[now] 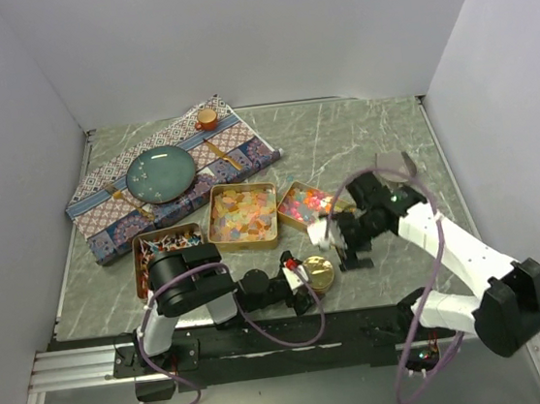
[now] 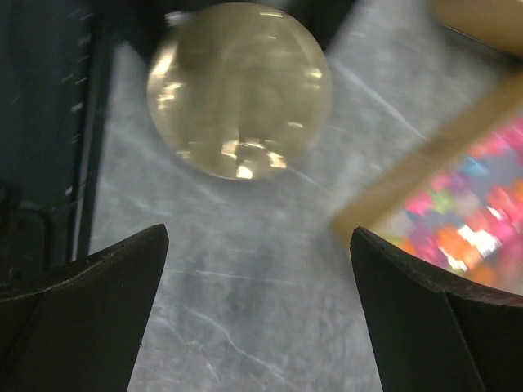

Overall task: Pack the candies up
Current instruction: Screw the bottle lid onto the packing bottle.

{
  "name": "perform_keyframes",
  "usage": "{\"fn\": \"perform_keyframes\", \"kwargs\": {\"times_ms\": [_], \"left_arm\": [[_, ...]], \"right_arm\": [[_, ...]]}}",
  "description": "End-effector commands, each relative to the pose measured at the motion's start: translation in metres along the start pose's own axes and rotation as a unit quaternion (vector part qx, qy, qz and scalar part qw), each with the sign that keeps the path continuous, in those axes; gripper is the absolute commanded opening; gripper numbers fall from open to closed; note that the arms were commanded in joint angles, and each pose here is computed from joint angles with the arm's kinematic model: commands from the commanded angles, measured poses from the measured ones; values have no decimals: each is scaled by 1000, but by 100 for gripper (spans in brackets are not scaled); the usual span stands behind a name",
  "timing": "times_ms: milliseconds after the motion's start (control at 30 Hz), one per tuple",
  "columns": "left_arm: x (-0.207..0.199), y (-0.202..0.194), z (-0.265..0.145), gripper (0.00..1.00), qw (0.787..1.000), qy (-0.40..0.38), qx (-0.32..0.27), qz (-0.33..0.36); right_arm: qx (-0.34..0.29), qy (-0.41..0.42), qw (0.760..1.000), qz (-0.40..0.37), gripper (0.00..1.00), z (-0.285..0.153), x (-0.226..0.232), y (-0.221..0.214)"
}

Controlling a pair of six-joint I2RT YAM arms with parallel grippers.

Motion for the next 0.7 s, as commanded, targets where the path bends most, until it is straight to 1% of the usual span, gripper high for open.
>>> {"fn": "perform_keyframes", "kwargs": {"times_ms": [0, 67, 100, 167, 200, 233, 267, 300, 333, 400, 433, 467, 667], "left_arm": [[0, -15, -2, 85, 1000, 11, 17, 7], [0, -18, 0, 83, 1000, 15, 25, -2], [0, -25, 0, 82, 999, 15, 40, -4], [-2, -24, 2, 80, 999, 9, 41, -6], [-2, -25, 1, 78, 999, 8, 41, -7], [-3, -24, 1, 72, 999, 3, 40, -6], [-6, -25, 0, 58, 999, -4, 41, -6], [-7, -26, 0, 51, 999, -7, 42, -7], [-7, -25, 1, 35, 999, -7, 42, -7], [-7, -27, 1, 18, 999, -7, 46, -3], [-7, -30, 1, 4, 999, -6, 52, -2], [-6, -30, 1, 1, 999, -4, 53, -2], [-5, -32, 1, 1, 998, 6, 58, -17]], "right_arm": [[-20, 35, 991, -128, 100, 12, 14, 6], [-30, 51, 991, -120, 100, 20, 12, 13], [-37, 55, 991, -120, 100, 23, 10, 17], [-40, 67, 990, -116, 100, 30, 5, 21], [-44, 63, 990, -119, 100, 32, 1, 23], [-46, 68, 989, -119, 100, 37, 0, 24], [-47, 69, 989, -119, 100, 39, -1, 24], [-50, 68, 989, -122, 100, 42, -2, 26], [-53, 76, 988, -122, 100, 45, -1, 26], [-53, 82, 988, -121, 100, 49, 0, 27], [-52, 88, 988, -115, 100, 51, 2, 26], [-51, 91, 988, -116, 100, 51, 2, 27], [-32, 103, 988, -111, 100, 50, 14, 18]]}}
Point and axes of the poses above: each gripper's point midway between its finger pads, its own z axis out along the fingers, its own x axis along the line the jaws close on, y = z × x, the point moved 3 cm from there along -z, back along the fingers, and after that the axes turned 5 degrees about z, right-handed, at the moved point
